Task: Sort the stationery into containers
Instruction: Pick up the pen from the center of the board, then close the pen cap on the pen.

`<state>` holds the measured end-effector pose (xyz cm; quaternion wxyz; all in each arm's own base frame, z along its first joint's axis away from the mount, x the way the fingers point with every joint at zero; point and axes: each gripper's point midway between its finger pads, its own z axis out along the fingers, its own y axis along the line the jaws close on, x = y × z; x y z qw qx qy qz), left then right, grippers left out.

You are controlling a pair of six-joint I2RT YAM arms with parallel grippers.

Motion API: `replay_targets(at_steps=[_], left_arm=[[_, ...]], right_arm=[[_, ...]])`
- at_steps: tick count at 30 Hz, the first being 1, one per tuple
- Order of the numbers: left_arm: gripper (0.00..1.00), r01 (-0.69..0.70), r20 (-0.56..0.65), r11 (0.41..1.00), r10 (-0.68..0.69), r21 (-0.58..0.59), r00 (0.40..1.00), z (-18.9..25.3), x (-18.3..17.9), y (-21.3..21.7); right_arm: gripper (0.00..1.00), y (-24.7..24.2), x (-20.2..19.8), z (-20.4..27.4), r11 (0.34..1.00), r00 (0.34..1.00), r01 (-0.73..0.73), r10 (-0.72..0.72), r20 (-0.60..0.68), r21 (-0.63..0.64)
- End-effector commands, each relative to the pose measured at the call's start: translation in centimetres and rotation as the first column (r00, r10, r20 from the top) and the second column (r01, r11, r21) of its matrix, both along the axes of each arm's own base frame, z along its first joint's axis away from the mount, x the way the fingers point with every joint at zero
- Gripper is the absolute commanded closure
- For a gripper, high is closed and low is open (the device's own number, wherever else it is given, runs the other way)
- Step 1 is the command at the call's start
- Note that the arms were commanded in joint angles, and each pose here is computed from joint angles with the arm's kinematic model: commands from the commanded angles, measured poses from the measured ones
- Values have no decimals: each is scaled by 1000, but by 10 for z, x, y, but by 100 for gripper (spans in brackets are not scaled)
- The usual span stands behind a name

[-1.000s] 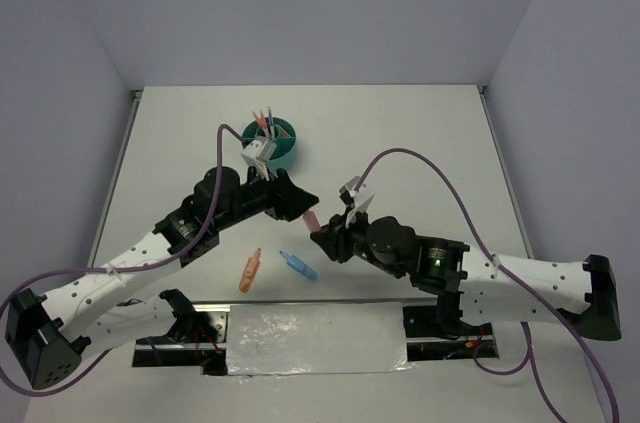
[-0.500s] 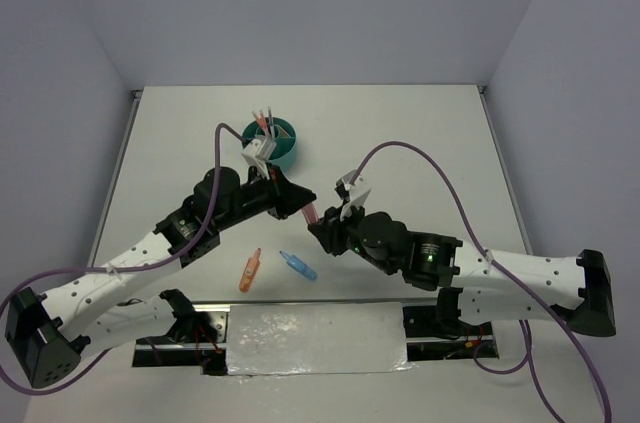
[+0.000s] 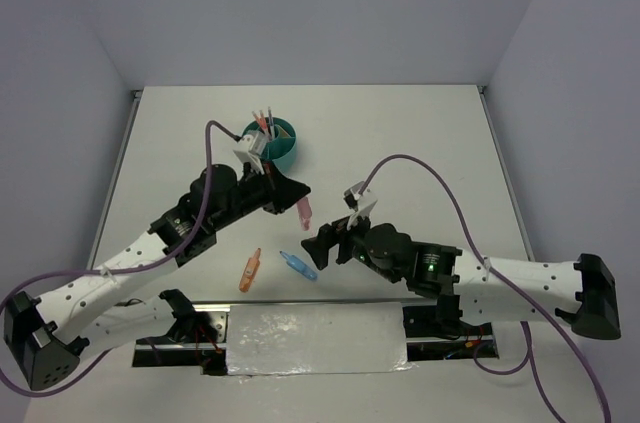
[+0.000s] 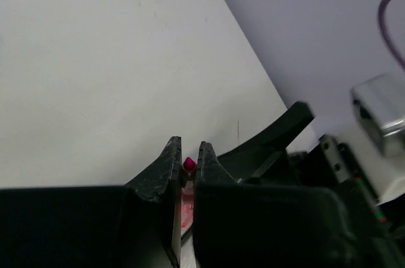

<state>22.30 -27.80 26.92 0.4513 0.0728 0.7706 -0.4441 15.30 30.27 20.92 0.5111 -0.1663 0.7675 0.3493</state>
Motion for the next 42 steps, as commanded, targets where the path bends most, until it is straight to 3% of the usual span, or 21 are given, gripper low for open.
replay_targets(at_steps=[1,6,9,11,17,23,29,40,42], left_arm=[[100,-57,136,980,84,-190,987,79,11,7],[100,-52,132,960,91,-274,987,80,6,8],[100,-23,122,946,66,-323,990,76,2,4],[100,-1,93,937,36,-349,995,65,-2,0],[100,68,132,892,-10,-447,991,69,-14,-3],[100,102,153,868,-30,-486,988,74,-24,-3],[100,125,156,861,-54,-492,986,74,-31,-6],[100,143,138,866,-87,-480,987,64,-39,-16],[100,146,140,867,-89,-477,986,63,-40,-17]], right_arm=[[0,-14,-4,-7,999,999,32,-31,-31,8],[0,-30,-4,16,986,992,101,-91,-85,130],[0,-24,-14,30,967,992,62,-32,-126,247],[0,-18,-20,55,932,992,14,32,-122,362],[1,-15,-18,80,820,953,81,103,-285,567],[14,-12,-13,69,773,939,101,135,-318,626],[24,-8,-10,81,745,948,44,178,-262,665],[34,-4,-9,111,700,956,-84,258,-141,710],[43,2,-13,113,693,944,-121,301,-133,711]])
